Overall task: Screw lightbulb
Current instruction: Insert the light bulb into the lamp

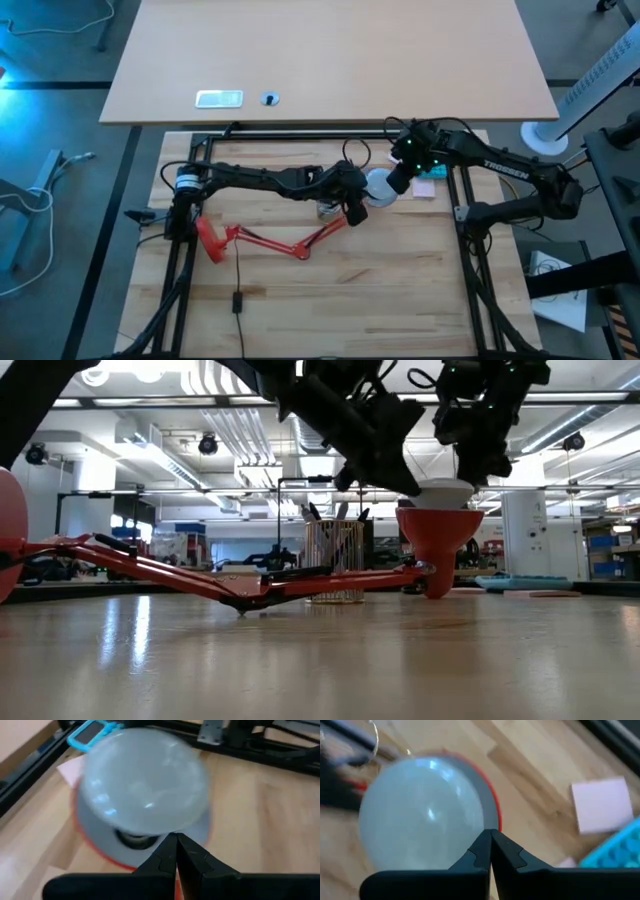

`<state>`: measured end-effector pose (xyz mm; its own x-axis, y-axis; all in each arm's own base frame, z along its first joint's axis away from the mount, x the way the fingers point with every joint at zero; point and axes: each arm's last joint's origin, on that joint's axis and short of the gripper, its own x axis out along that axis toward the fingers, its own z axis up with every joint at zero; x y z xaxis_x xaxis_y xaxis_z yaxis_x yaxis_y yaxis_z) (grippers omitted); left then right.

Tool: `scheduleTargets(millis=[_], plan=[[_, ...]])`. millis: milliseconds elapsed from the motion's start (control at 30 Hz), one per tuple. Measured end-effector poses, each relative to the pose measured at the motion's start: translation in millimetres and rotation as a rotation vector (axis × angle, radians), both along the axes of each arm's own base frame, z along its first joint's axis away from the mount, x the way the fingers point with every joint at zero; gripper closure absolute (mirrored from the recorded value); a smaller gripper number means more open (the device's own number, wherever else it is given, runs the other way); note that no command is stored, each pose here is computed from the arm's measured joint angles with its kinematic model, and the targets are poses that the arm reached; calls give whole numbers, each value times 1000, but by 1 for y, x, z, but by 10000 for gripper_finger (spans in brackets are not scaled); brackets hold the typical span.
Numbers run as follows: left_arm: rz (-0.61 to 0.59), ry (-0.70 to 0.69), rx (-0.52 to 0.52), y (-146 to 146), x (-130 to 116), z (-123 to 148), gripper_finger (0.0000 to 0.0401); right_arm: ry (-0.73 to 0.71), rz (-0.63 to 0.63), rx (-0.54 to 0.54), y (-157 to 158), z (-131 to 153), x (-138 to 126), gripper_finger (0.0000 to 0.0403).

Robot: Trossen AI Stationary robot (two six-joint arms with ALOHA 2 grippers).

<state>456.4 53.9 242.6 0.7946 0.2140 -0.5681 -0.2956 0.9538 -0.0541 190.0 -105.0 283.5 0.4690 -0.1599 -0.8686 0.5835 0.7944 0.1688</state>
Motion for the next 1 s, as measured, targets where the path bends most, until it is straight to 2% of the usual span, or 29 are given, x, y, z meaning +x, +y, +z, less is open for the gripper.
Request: scheduleTargets(millis=[133, 267, 400, 567, 667, 833, 933, 1000], plan=[[54, 30, 48, 11, -6, 4, 401, 23, 24, 97, 14, 6, -16, 403], [14, 104, 32, 11, -23, 24, 401, -62, 41, 42, 28, 22, -40, 403], [-81, 126, -24, -10, -42, 55, 401, -243, 34, -55, 42, 44, -67, 403], [-111, -47, -114, -42, -64, 104, 401, -562, 146, -126, 61, 68, -92, 403], [-98, -120, -150, -54, -79, 126, 401, -748, 243, -204, 65, 81, -95, 403], [-84, -190, -200, -62, -103, 153, 401, -849, 465, -413, 66, 92, -92, 403], [-88, -231, -202, -62, -116, 167, 401, -915, 490, -465, 64, 99, -86, 403], [-64, -263, -239, -62, -124, 175, 401, -968, 469, -466, 62, 105, -82, 403]])
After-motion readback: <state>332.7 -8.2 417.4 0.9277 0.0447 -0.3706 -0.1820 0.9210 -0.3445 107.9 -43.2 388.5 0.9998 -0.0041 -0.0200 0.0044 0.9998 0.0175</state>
